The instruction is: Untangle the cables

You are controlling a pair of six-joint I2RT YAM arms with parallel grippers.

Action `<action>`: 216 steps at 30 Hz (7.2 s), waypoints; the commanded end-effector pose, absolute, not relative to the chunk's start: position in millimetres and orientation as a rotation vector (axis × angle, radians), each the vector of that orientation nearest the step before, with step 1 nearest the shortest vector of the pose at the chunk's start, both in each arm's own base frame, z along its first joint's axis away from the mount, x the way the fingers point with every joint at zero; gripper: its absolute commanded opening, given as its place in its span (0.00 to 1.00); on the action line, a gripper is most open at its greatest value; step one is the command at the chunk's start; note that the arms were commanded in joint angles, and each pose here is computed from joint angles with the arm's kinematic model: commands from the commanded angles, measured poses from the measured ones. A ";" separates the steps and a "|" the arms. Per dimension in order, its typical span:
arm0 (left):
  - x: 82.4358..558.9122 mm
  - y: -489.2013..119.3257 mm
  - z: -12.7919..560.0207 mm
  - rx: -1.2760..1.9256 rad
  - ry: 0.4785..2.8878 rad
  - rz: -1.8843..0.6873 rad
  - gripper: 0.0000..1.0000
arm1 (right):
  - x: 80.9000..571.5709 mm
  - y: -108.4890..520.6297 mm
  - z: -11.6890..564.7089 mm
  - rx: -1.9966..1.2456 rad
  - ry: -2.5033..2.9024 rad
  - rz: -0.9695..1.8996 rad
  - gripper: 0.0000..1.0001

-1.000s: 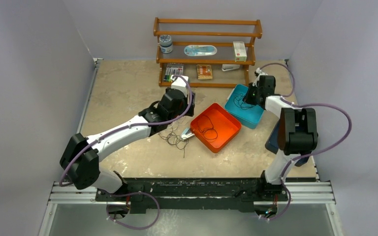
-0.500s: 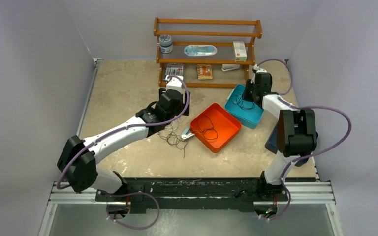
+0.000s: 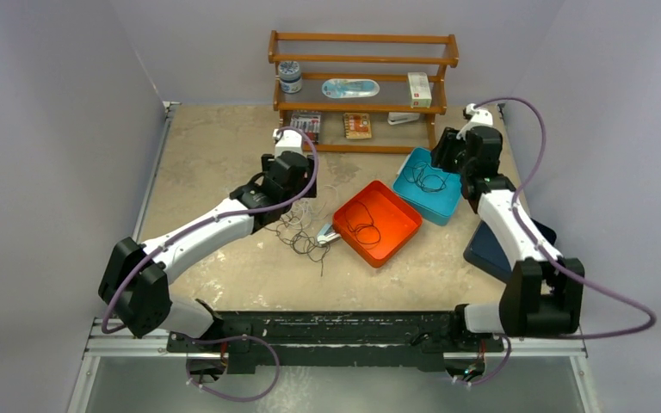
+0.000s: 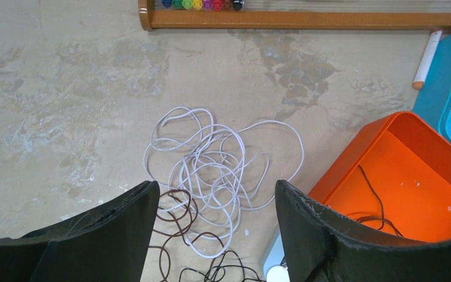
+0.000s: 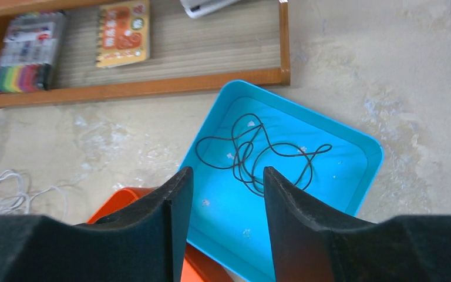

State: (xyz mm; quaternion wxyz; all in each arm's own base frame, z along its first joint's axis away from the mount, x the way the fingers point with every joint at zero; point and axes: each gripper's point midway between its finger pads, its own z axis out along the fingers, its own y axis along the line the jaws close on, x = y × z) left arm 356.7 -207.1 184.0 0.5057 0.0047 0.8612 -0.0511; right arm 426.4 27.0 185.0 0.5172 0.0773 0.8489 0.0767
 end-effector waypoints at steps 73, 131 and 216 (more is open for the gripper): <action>366.4 -170.3 67.5 0.205 2.369 -0.174 0.40 | 384.0 168.2 174.6 -0.233 2.112 0.652 0.52; 357.2 -164.6 75.0 0.159 2.402 -0.135 0.42 | 382.7 184.7 159.1 -0.258 2.152 0.677 0.52; 334.9 -132.2 680.7 -0.131 1.075 -0.514 0.00 | 343.3 457.5 123.5 -0.792 1.607 1.112 0.44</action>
